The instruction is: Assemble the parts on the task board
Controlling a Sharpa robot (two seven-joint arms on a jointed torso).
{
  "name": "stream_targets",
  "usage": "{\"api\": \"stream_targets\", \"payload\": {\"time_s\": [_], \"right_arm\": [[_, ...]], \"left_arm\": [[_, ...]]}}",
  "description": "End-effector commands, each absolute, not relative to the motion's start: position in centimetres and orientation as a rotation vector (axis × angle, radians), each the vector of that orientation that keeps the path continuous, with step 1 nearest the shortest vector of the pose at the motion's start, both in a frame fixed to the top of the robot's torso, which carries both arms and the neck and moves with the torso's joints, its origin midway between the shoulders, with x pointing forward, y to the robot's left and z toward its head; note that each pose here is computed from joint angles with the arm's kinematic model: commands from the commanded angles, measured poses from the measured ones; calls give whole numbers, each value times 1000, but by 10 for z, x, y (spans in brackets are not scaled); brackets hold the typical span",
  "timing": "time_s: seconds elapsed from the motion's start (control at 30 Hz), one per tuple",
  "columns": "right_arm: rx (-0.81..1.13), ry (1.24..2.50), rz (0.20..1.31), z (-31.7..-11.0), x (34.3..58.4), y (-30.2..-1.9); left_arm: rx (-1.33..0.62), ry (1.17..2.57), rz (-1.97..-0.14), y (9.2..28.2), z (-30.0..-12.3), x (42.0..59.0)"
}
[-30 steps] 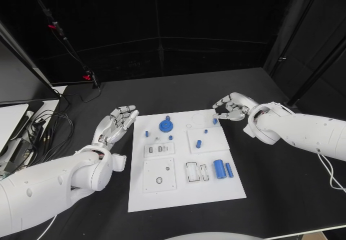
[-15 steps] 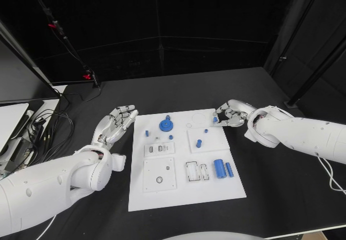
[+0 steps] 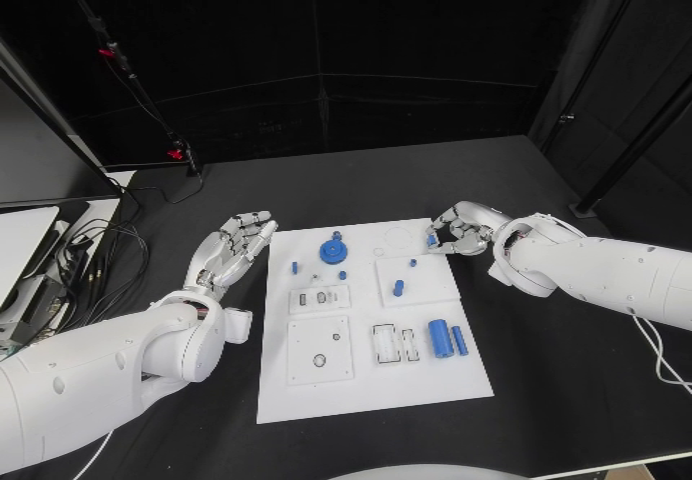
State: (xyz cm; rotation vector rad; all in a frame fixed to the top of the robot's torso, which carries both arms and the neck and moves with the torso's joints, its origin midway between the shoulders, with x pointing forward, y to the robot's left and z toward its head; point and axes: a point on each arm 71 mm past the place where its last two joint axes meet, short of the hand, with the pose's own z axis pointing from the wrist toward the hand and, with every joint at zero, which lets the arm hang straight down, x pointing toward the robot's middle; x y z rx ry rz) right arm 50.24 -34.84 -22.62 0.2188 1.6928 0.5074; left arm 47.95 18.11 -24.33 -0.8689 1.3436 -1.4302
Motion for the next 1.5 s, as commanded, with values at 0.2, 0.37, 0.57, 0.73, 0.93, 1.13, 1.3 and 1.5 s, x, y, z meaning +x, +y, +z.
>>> {"api": "stream_targets", "payload": {"time_s": [0.2, 0.37, 0.57, 0.73, 0.93, 1.13, 1.3, 1.5], "right_arm": [[222, 1677, 481, -225, 504, -347], [227, 1678, 473, -225, 504, -346], [230, 1677, 468, -225, 504, -346], [231, 1675, 465, -225, 504, -346], [227, 1673, 469, -225, 505, -346], [209, 1653, 491, -224, 505, -343], [211, 1612, 519, -221, 505, -341], [221, 1555, 534, -217, 505, -341]], "left_arm": [[-700, 1138, -1566, 180, -225, 474], [-700, 1138, -1566, 181, -225, 474], [-700, 1138, -1565, 181, -225, 474], [-701, 1139, -1564, 181, -225, 474], [-701, 1140, -1565, 181, -226, 474], [-702, 1140, -1563, 181, -226, 474], [-702, 1140, -1561, 182, -226, 474], [-703, 1140, -1559, 182, -226, 475]]}}
